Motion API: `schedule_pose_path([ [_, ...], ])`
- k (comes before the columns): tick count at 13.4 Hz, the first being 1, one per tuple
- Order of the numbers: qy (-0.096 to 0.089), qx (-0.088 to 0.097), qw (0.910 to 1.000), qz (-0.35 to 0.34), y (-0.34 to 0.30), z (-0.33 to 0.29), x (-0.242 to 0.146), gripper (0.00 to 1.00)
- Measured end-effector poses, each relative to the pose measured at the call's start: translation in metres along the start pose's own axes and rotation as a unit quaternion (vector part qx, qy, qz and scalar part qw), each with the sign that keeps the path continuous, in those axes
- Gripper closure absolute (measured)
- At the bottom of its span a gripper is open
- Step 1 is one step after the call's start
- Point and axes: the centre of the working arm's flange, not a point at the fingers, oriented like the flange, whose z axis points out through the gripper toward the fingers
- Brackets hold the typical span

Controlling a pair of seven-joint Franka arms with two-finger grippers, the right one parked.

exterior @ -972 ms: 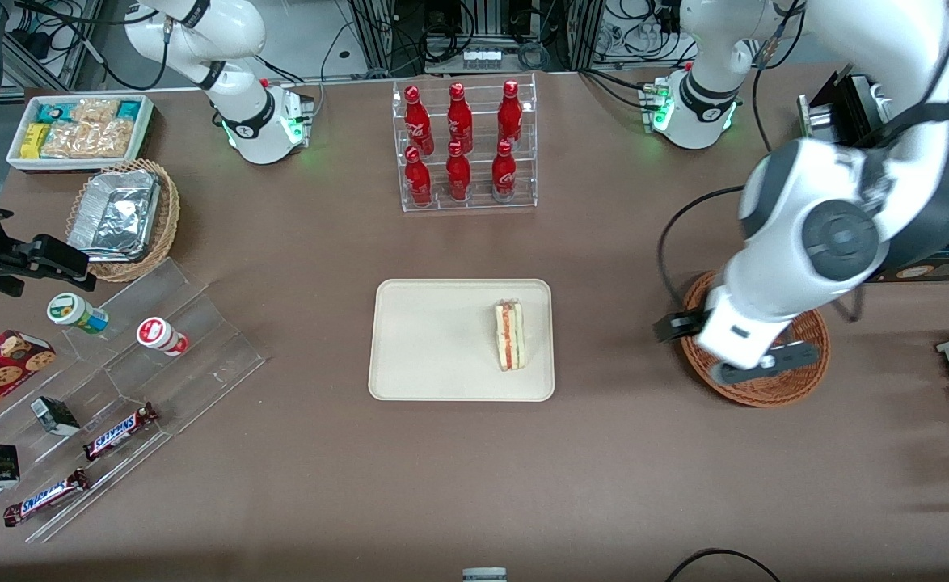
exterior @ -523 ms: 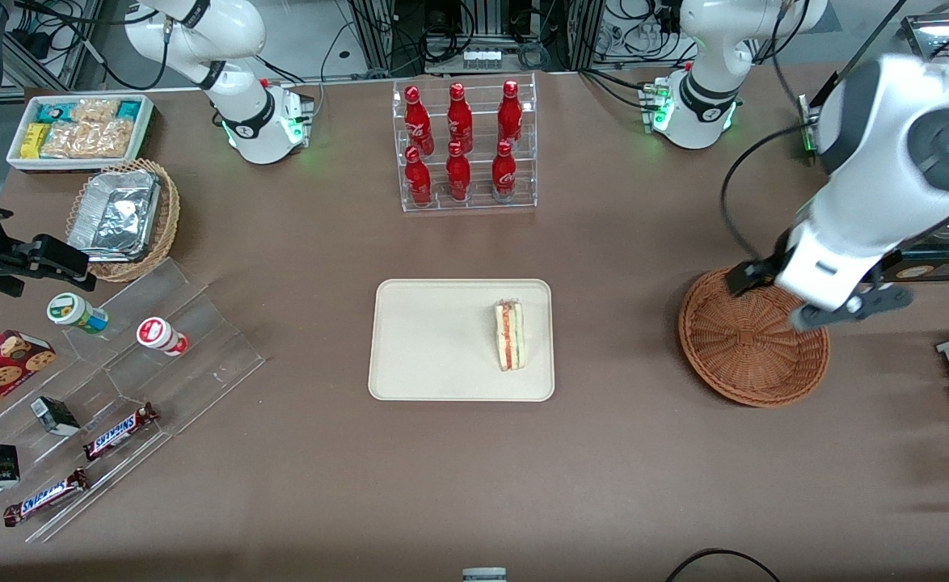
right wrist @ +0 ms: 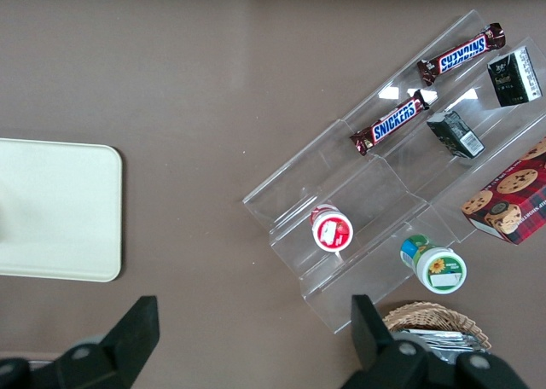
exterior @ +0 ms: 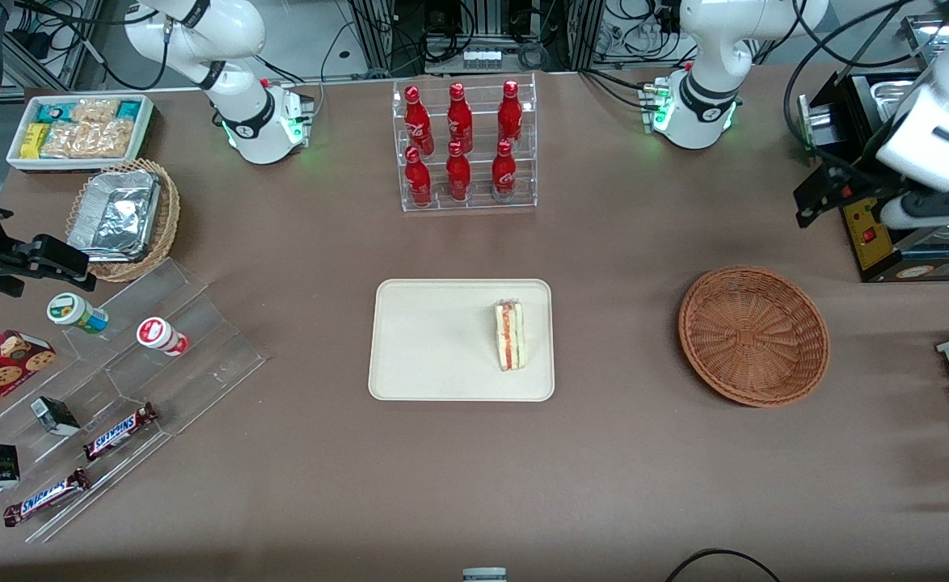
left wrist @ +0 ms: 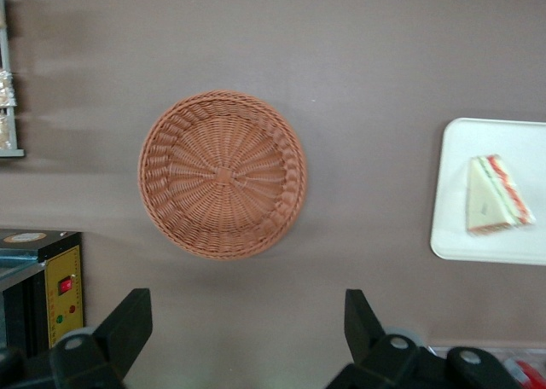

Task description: Place sandwich from basket to tray

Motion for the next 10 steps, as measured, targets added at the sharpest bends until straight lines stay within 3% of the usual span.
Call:
schedule_pose_path([
  [4,-0.003,-0.006,1.0,0.005,-0.008,0.0,0.004,0.0],
  [8,-0.025,-0.004,0.9995,0.021,-0.009,0.006,0.001,0.0],
  [10,-0.026,-0.005,0.9994,0.021,-0.018,0.005,0.001,0.0],
])
